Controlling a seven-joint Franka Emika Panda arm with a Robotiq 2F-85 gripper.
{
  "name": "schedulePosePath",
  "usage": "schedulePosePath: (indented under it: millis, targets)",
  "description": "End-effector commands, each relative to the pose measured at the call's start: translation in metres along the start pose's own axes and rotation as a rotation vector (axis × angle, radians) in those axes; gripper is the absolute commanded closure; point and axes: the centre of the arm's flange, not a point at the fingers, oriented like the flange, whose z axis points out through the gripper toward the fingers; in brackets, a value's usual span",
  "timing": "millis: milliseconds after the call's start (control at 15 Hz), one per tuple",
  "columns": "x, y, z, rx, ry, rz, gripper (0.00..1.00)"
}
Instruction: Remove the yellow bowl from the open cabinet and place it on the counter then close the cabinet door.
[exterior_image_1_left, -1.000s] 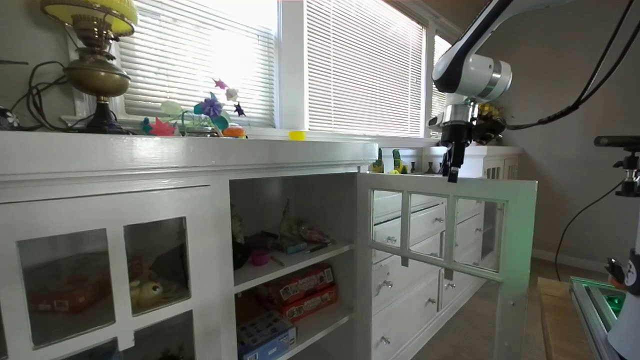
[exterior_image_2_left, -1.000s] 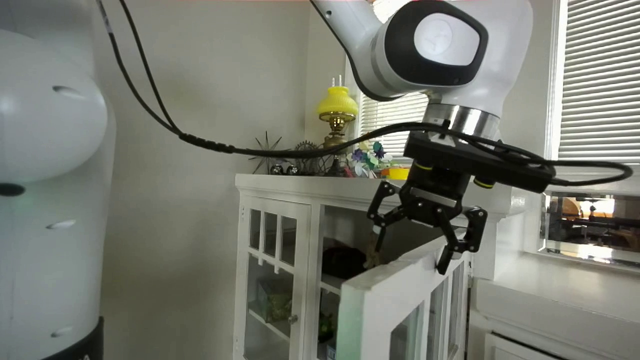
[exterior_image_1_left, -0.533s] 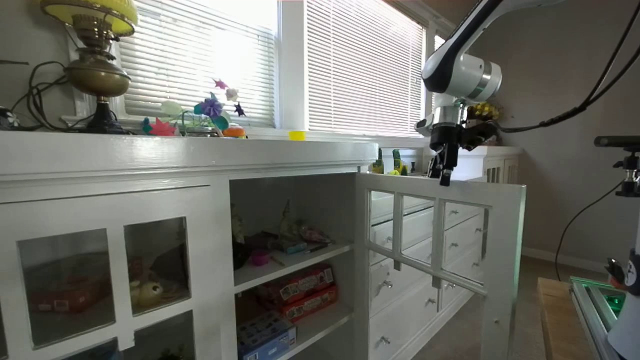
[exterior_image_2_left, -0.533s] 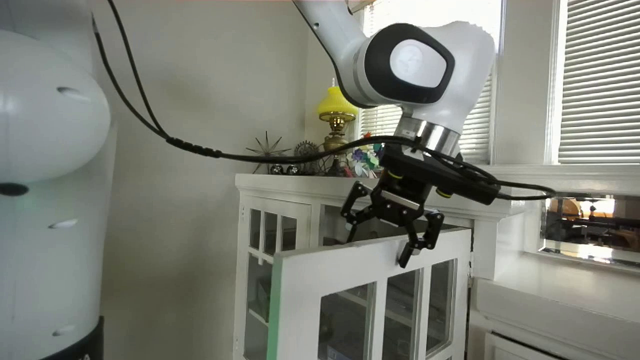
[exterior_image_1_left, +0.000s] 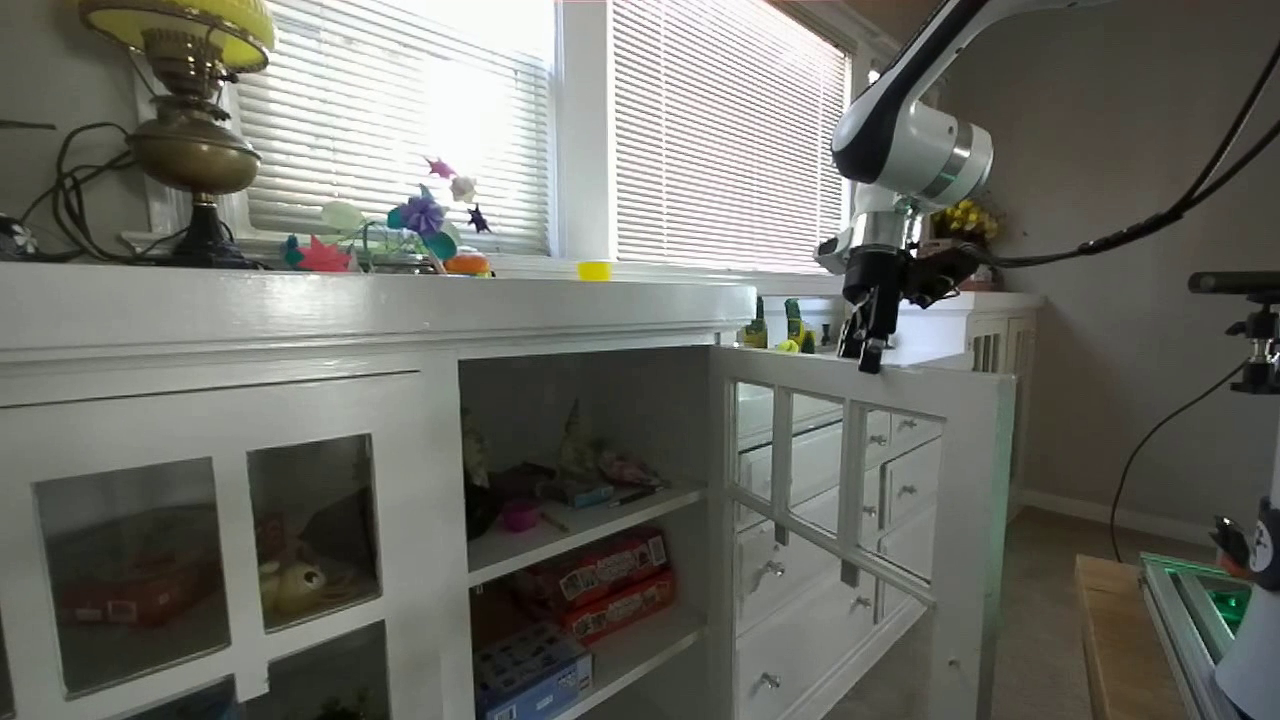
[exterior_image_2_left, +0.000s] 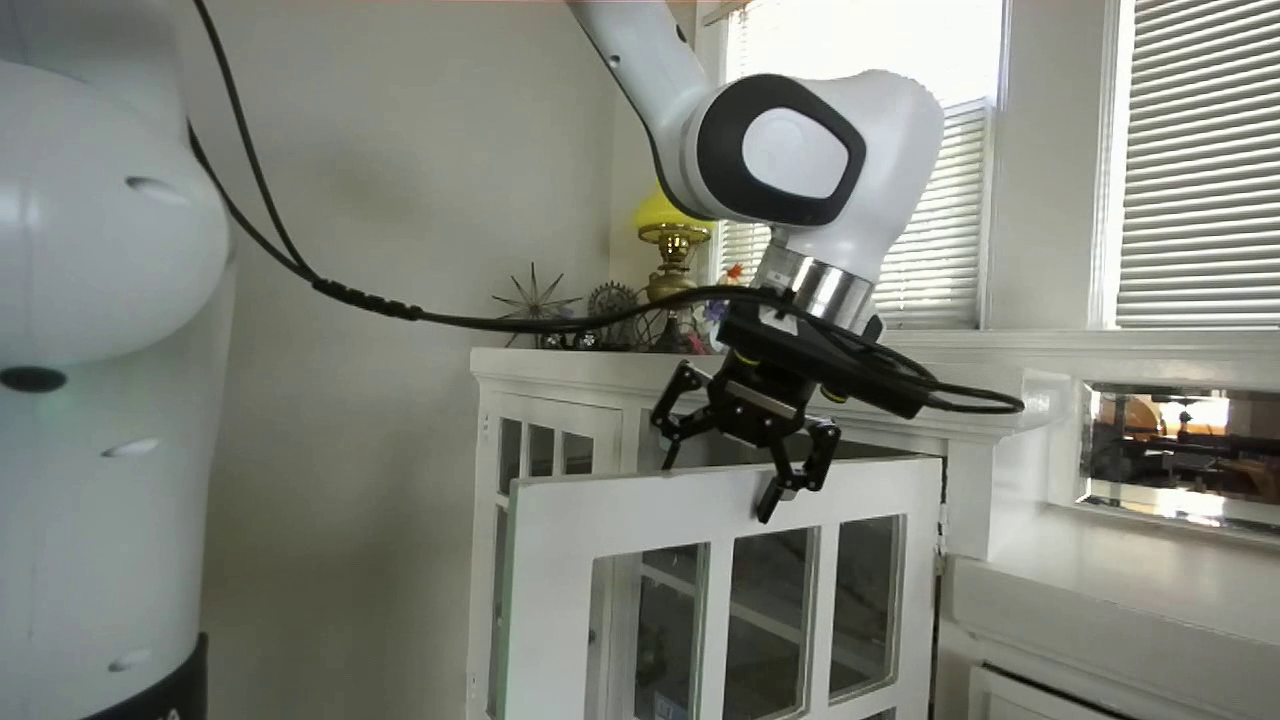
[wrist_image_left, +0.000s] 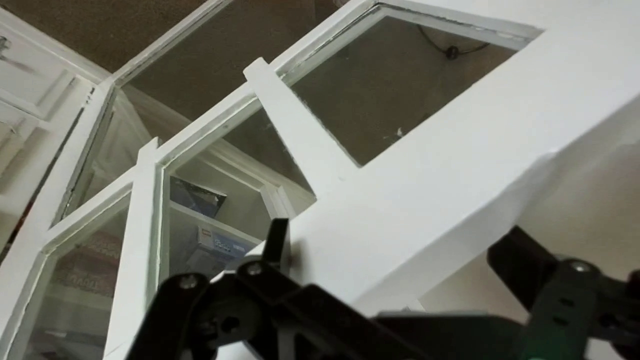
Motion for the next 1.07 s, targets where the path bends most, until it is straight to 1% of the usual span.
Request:
schedulePosePath:
  millis: [0, 333, 533, 600, 667, 800, 1000]
  targets:
    - [0.015, -0.024, -0.002, 0.119, 0.063, -0.049, 0.00]
    - [0.020, -0.026, -0.007, 0.197, 0.108, -0.004, 0.00]
    - [0.028, -0.041, -0.012, 0.326, 0.121, -0.053, 0.00]
    - [0.030, -0.046, -0.010, 0.342, 0.115, -0.063, 0.00]
    - [0.031, -0.049, -0.005, 0.339, 0.107, -0.076, 0.00]
    - [0.032, -0.050, 0.007, 0.290, 0.099, -0.098, 0.00]
    - [0.033, -0.045, 0.028, 0.159, 0.125, -0.135, 0.00]
